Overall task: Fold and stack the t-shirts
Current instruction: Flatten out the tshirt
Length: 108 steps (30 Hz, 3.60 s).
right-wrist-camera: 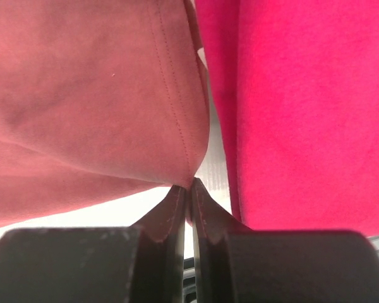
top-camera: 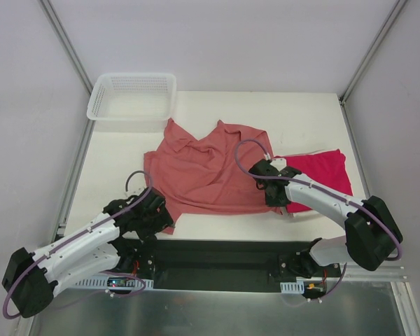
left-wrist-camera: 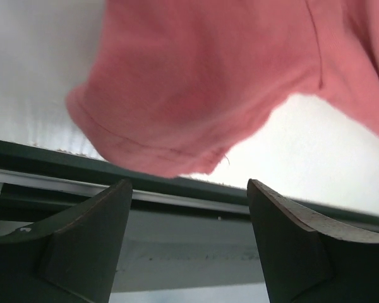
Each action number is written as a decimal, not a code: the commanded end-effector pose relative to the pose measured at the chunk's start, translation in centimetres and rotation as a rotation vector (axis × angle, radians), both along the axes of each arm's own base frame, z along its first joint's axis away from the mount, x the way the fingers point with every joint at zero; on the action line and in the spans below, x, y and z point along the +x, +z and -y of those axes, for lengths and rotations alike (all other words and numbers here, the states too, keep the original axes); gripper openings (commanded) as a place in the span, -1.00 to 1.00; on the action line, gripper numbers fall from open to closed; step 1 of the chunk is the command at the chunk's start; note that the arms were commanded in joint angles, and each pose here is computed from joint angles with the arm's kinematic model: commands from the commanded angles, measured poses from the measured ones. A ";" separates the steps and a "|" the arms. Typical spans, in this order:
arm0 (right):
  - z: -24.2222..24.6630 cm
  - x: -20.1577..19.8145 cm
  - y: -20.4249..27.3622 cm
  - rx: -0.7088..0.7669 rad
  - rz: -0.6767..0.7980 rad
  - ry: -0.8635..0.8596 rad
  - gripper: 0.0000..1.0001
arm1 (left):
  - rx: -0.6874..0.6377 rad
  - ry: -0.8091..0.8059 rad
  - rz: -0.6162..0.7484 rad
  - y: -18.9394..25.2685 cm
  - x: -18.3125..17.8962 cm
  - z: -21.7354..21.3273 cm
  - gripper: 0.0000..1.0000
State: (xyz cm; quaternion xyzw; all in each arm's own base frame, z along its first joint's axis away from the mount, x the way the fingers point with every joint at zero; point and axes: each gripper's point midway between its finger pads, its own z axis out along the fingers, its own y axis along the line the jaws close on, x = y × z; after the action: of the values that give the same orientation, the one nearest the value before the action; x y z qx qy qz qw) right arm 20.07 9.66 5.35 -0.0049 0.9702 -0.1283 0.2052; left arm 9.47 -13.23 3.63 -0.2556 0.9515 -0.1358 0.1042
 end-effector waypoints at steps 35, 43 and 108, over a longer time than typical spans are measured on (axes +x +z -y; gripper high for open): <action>-7.3 -6.9 40.1 0.916 0.789 0.759 -0.99 | -0.239 -0.008 1.408 48.6 3.5 -7.0 -1.00; -5.9 -13.9 48.5 1.088 0.901 0.977 -0.99 | -0.466 -0.301 1.700 60.6 -3.8 -5.3 -1.00; -7.7 1.6 -6.1 0.215 -0.211 0.172 0.93 | 0.320 -0.045 0.210 2.3 18.0 -4.1 0.99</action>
State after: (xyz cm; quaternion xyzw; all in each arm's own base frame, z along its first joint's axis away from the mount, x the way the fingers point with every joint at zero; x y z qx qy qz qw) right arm 24.17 21.54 1.77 -0.1206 0.9792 0.0558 0.1535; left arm 24.51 -10.16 4.59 -0.1734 0.9624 -0.0223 0.2079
